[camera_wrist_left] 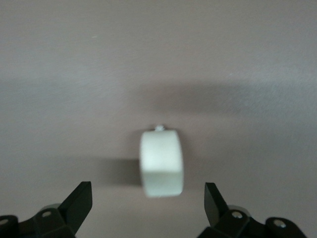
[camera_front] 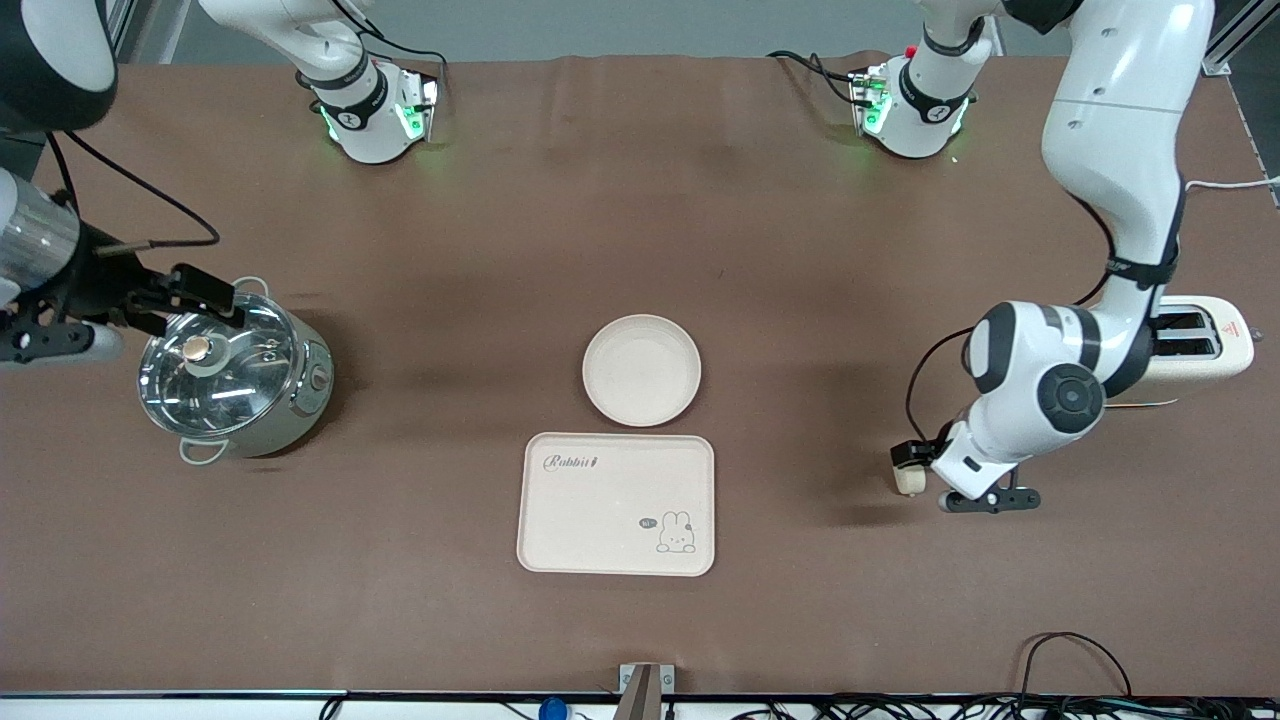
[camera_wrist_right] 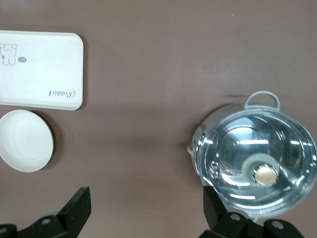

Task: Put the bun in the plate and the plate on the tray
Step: 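Grasp the bun with the left gripper and carry it toward the plate, then lower the bun onto the white plate and open the left gripper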

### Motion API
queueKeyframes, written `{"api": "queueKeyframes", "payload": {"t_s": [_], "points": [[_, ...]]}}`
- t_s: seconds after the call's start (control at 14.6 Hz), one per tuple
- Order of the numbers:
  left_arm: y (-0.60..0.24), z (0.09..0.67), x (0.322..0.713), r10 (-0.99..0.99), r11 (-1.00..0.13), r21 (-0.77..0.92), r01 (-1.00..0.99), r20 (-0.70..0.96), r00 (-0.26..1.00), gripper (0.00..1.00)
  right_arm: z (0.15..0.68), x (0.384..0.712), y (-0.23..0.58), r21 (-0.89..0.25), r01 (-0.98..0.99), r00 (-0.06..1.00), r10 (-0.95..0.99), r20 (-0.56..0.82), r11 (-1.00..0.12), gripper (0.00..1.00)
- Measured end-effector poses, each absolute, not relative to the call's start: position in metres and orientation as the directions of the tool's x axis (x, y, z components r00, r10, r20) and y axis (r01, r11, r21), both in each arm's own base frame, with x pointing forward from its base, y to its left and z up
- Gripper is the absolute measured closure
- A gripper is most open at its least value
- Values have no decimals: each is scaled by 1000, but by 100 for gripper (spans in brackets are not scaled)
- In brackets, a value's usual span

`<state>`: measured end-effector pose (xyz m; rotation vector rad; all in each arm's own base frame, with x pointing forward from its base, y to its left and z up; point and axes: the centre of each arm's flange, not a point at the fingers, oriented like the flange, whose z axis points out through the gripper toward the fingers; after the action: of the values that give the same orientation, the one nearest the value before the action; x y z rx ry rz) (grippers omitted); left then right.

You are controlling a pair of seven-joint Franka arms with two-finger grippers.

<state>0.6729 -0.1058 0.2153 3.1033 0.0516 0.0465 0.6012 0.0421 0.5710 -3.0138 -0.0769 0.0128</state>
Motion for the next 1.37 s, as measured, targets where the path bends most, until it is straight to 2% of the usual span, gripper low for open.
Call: {"api": "queueKeyframes", "payload": {"t_s": [0.14,0.2,0.27,0.48,0.68,0.82,1.02,1.16,1.37], "points": [[-108,203,674,34,-999,42,33,38,999,2,557,609,54,-125,65,998,67,-9,-990,0],[-107,201,674,34,-999,43,33,38,999,8,552,611,59,-127,69,997,71,-11,-989,0],[-107,201,675,34,-999,43,33,40,999,22,549,614,62,-132,71,997,73,-8,-989,0],[-107,202,675,31,-999,44,29,41,999,54,544,616,68,-140,76,997,78,-6,-987,0],[-119,203,673,21,-998,56,19,40,999,79,529,623,84,-142,94,995,96,-10,-985,0],[-137,210,672,1,-997,78,-2,40,999,92,508,629,103,-136,115,993,119,-19,-984,0],[-221,267,657,-39,-993,114,-35,-34,999,92,479,639,114,-128,122,991,128,-34,-984,0],[-302,306,629,20,-994,104,26,-60,998,92,475,641,115,-130,121,991,127,-35,-984,0],[-412,295,563,120,-989,76,128,-99,988,92,479,641,123,-162,121,992,126,-22,-979,0]]}}
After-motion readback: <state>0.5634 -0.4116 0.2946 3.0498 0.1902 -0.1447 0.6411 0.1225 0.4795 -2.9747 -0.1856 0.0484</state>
